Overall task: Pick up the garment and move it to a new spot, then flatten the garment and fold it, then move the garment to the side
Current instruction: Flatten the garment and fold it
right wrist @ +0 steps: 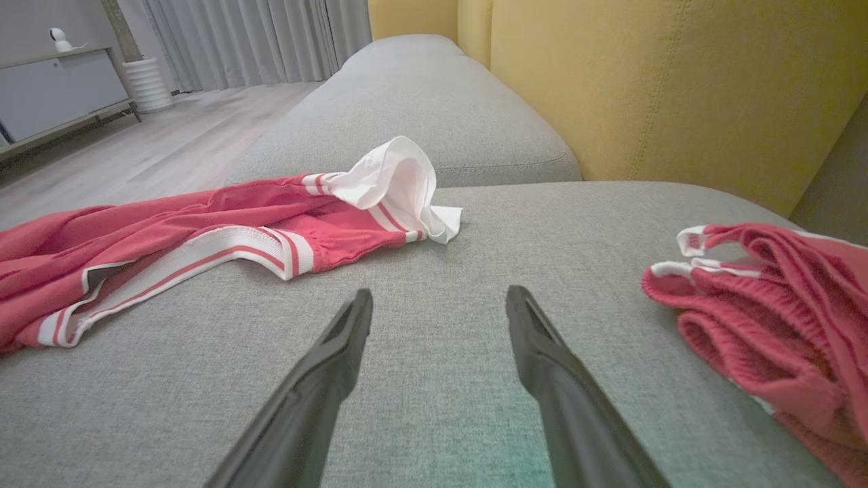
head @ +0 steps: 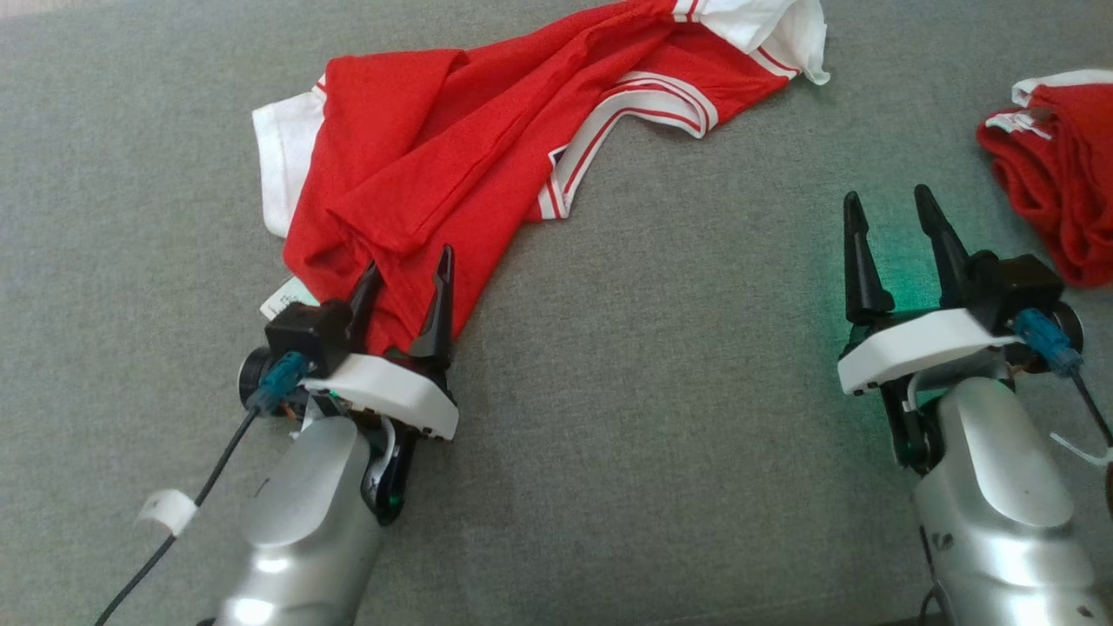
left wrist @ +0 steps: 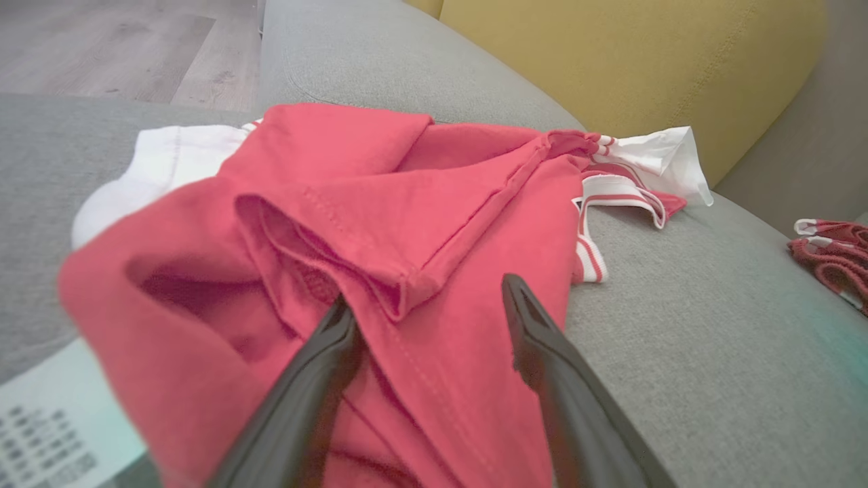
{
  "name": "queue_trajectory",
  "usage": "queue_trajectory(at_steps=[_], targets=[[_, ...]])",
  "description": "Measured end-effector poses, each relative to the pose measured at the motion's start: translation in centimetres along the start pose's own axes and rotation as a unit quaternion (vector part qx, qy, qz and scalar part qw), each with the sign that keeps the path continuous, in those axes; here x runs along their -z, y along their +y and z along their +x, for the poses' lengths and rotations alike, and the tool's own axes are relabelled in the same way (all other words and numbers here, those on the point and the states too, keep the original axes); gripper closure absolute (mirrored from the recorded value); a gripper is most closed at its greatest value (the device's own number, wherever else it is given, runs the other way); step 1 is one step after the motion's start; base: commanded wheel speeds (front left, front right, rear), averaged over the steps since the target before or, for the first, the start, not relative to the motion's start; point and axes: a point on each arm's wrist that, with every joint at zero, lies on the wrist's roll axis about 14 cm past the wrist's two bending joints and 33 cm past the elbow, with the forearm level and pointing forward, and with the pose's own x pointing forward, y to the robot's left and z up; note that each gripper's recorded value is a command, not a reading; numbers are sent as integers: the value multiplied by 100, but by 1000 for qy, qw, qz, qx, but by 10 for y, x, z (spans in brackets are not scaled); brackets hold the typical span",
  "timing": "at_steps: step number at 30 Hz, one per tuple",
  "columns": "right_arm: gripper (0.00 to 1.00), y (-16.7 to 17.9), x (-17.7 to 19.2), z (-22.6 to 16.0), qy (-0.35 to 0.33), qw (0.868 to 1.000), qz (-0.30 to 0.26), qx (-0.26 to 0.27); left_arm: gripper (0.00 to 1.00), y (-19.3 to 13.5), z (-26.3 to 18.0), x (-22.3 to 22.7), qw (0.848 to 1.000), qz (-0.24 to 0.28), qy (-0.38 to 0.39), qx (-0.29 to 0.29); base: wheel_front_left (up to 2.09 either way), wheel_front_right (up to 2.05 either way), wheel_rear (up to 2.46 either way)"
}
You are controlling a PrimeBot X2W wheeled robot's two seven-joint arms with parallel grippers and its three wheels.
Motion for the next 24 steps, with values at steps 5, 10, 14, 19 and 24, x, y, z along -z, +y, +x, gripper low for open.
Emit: queue_trajectory(at_steps=[5,10,14,19,24], targets=[[0,2,-2,0,-2,1000,2,-2,0,3,-2,-5,1000,10,-6,-5,0,0,0],[0,5,-3,0,-3,1000,8,-4,0,15,-4,-23,998,34,-31,-34,0,0,0],[0,7,-4,0,-4,1000,10,-5,0,17,-5,-44,995,63,-61,-44,0,0,0],[0,8,-1,-3,0,1000,11,-6,0,8,-9,-35,996,68,-50,-27,0,0,0],[0,5,3,-7,6,1000,16,-1,0,6,-11,-10,998,62,-14,-21,0,0,0]])
